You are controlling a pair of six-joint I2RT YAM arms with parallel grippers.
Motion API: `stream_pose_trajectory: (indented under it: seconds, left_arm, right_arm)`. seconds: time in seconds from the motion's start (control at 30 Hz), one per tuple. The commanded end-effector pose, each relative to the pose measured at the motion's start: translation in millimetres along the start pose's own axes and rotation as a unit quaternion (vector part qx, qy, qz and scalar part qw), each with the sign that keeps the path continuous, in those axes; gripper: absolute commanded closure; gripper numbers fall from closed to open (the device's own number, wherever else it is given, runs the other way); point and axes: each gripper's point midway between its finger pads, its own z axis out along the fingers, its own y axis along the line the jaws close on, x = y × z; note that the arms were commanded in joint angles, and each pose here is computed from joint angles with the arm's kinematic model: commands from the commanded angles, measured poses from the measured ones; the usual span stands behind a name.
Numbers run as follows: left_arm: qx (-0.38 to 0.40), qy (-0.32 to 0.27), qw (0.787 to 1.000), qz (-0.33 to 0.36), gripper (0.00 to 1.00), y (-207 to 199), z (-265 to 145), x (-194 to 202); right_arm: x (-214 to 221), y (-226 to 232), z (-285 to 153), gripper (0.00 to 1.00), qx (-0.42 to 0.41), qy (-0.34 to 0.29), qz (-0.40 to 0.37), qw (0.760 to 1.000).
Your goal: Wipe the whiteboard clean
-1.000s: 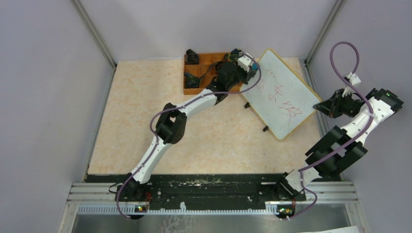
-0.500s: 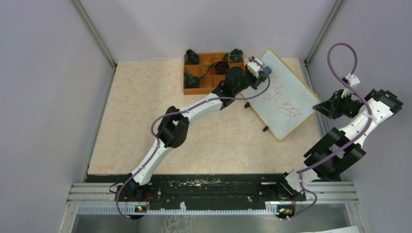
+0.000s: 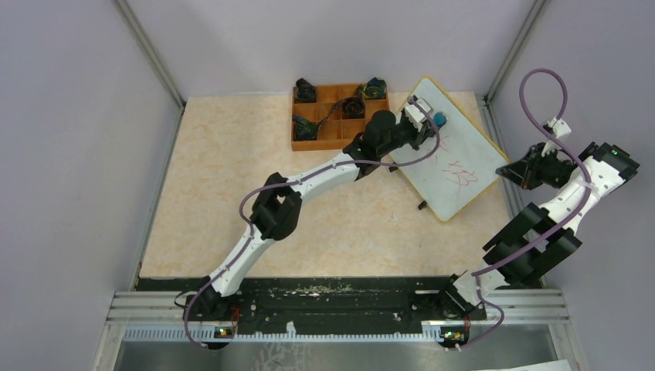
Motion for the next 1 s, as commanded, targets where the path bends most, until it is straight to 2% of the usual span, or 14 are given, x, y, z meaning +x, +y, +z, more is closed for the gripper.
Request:
stream_pose_trajectory:
  seconds: [0.0, 0.2, 0.47, 0.67, 0.97]
  left_arm:
    - [-0.041, -0.021, 0.999, 0.022, 0.97, 34.0, -1.0, -25.7]
    - [-0.085, -0.012, 0.996, 0.012, 0.97, 80.6, -8.8, -14.3]
    - [-0.094, 0.006, 0.996, 0.006, 0.96, 100.0, -12.0, 7.0]
    - [-0.059, 0.004, 0.998, -0.003, 0.96, 75.6, -6.3, 9.1]
    - [0.008, -0.011, 1.0, 0.006, 0.95, 6.5, 4.3, -8.3]
  right_arm:
    - [42.2, 4.5, 5.2, 1.0, -0.015, 0.103, -0.034, 0.994]
    - [42.1, 3.9, 5.5, 1.0, -0.016, 0.102, -0.033, 0.994]
    - [41.2, 2.6, 6.6, 1.0, -0.017, 0.1, -0.03, 0.994]
    - [39.7, 1.4, 6.6, 1.0, -0.016, 0.099, -0.027, 0.995]
    - [39.6, 2.2, 6.8, 1.0, -0.016, 0.1, -0.025, 0.995]
